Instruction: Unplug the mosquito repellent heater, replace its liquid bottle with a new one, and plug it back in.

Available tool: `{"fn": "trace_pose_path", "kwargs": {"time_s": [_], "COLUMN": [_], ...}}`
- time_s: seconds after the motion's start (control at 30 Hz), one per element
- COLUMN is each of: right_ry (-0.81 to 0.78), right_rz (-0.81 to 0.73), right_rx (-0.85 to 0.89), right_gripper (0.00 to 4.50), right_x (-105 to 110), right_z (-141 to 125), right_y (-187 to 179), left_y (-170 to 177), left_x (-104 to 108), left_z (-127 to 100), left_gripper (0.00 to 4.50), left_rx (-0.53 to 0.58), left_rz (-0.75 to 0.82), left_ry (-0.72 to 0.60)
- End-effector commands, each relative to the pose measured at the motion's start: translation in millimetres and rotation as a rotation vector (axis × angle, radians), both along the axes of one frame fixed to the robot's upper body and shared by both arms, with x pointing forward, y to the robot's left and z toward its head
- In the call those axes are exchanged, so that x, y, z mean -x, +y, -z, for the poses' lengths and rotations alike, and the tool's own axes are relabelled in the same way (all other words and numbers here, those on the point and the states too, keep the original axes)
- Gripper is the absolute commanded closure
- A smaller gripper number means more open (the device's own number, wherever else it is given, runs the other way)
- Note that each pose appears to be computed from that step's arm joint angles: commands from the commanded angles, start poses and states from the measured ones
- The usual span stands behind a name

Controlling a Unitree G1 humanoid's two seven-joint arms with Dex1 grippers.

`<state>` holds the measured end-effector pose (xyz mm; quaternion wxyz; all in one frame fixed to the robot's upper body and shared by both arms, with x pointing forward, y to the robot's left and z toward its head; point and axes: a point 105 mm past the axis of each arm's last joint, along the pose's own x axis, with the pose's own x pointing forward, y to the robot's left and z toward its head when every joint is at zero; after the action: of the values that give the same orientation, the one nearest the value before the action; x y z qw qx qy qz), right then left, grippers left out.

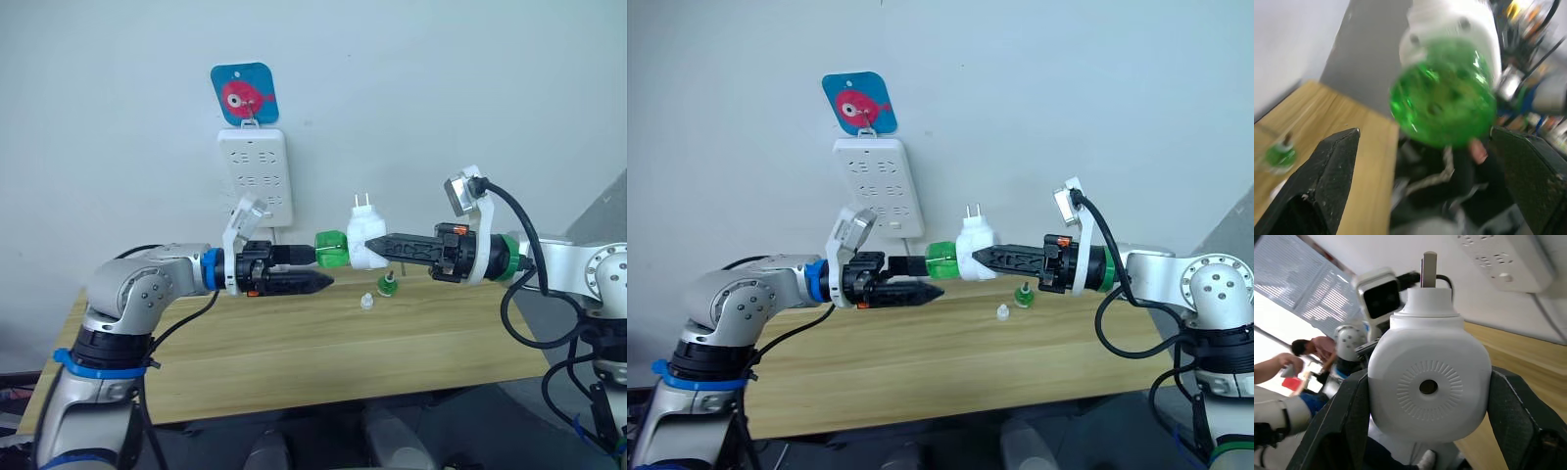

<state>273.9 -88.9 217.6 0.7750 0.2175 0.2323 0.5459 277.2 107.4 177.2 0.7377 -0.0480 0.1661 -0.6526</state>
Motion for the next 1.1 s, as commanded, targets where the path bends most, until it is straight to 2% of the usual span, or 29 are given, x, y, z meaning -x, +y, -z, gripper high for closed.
{"fn": "trace_pose_path", "kwargs": {"time_s": [0.03, 0.27, 0.37, 0.67, 1.1], "right_ry": [-0.113, -0.148, -0.150, -0.150, -0.179], "right_rz": [-0.006, -0.018, -0.020, 0.011, 0.008], "right_rx": [0.038, 0.126, 0.156, 0.203, 0.256], "right_gripper": [1.53, 1.53, 1.53, 1.53, 1.53], "right_x": [1, 3, 3, -3, -4], "right_z": [-16, -10, -6, 2, 7], "right_y": [-3, -3, -2, -2, 4], "left_y": [-4, -17, -20, -32, -52], "left_x": [-2, -19, -26, -26, -21], "left_z": [-2, -8, -10, -7, 2], "left_gripper": [0.00, 0.00, 0.00, 0.00, 0.00], "left_rx": [-0.146, -0.242, -0.241, -0.169, -0.242], "left_rz": [0.048, 0.055, 0.053, 0.057, 0.092], "left_ry": [-0.214, -0.496, -0.560, -0.505, -0.514]}}
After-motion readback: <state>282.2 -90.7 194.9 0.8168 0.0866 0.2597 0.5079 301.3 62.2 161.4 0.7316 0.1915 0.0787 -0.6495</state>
